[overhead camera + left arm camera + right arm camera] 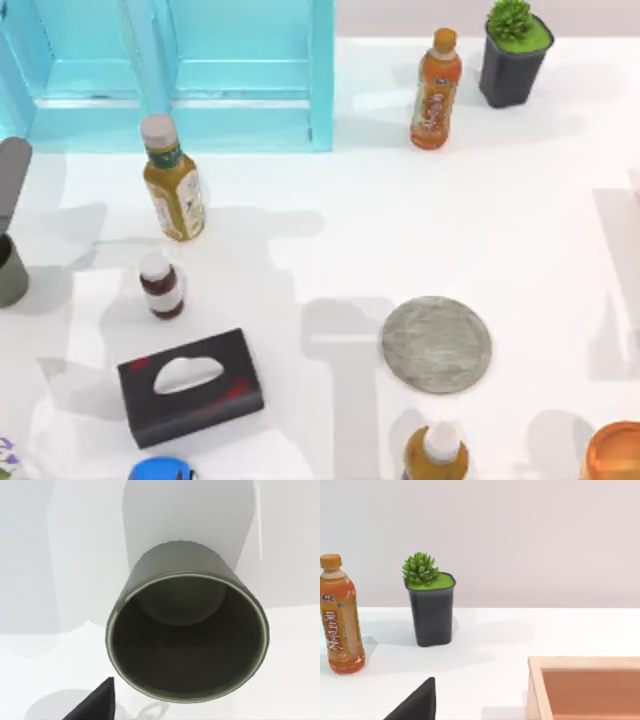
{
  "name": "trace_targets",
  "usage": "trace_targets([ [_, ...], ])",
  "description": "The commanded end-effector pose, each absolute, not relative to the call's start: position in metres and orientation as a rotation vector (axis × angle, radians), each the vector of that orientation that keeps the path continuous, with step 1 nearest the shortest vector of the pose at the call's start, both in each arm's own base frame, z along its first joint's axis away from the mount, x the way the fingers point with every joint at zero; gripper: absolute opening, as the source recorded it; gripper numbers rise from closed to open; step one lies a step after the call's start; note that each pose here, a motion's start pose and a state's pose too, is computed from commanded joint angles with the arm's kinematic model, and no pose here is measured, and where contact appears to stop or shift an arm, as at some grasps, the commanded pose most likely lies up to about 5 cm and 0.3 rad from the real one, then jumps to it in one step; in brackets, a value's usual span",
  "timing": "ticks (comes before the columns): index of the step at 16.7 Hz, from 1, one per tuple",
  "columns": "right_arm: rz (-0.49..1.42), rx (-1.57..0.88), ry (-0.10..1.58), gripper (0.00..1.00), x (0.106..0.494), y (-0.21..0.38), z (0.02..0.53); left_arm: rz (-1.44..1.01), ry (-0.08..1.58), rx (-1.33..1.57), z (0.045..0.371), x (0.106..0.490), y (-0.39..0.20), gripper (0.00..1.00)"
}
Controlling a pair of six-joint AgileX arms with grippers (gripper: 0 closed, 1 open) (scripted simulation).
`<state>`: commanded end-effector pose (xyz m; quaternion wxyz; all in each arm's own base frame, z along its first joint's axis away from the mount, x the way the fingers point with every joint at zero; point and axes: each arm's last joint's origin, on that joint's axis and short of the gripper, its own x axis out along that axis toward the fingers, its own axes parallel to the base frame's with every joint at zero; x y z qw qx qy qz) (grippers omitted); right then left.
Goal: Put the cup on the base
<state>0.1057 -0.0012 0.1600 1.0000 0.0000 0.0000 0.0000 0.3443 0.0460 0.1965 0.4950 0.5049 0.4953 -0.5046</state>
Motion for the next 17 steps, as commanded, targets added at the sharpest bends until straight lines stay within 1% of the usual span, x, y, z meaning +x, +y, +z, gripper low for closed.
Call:
trace_targets([
  [5, 0.000, 0.000, 0.000, 1.00, 0.106, -0.001, 0.160, -1.220, 1.198, 1.226, 0.145, 0.342, 0.046, 1.00],
  [7, 0.000, 0.000, 0.000, 1.00, 0.106, -0.001, 0.160, -1.224, 1.201, 1.224, 0.138, 0.341, 0.045, 1.00],
  [10, 0.000, 0.000, 0.000, 1.00, 0.106, -0.001, 0.160, -1.224, 1.201, 1.224, 0.138, 0.341, 0.045, 1.00],
  [17, 0.000, 0.000, 0.000, 1.00, 0.106, -0.001, 0.160, -1.224, 1.201, 1.224, 0.138, 0.341, 0.045, 0.47],
])
